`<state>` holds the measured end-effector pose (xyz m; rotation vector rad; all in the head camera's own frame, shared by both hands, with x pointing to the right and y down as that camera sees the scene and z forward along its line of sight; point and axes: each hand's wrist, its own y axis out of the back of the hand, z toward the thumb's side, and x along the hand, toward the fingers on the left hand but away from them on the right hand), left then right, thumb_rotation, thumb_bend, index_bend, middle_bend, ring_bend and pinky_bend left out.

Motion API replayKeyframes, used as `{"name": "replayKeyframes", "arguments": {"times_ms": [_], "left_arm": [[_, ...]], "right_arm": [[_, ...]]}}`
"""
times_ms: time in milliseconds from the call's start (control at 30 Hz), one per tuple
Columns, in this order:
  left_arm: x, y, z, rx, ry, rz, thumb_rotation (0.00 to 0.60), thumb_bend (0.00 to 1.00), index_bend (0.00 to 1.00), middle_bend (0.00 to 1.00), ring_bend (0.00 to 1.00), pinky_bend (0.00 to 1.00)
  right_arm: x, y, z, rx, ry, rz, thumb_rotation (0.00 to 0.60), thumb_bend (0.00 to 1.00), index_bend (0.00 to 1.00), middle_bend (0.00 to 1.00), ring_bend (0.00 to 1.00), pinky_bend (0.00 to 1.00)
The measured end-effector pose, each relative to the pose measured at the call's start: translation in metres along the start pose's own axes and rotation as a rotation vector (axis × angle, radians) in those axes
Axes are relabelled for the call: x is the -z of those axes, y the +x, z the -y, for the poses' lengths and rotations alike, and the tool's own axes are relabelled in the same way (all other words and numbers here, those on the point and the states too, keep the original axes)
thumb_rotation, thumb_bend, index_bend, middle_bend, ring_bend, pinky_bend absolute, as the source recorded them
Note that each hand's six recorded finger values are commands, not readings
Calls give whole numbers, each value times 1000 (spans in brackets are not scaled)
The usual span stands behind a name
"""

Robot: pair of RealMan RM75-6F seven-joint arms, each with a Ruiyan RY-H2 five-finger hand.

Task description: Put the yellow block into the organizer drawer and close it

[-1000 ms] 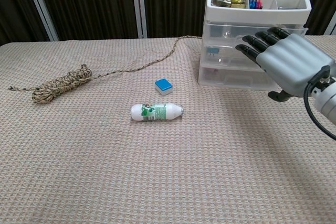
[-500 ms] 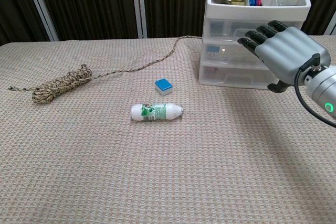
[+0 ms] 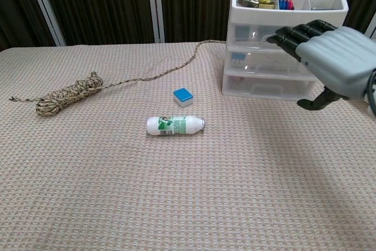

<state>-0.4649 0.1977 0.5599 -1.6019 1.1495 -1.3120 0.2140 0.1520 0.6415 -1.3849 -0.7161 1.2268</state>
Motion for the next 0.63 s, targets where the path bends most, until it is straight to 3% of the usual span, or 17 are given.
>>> {"name": "replayKeyframes", "arguments": {"times_ms": [333,633], "left_arm": [[0,-1,0,0,12,0,600,189,139,0,0,0],[1,-1,2,25,39,1,600,189,125,0,0,0]], "right_arm": [[68,42,-34,-32,-309,89,600,6,0,0,0,0],[131,96,-33,-90,-385,187,600,0,0,0,0,0]]}}
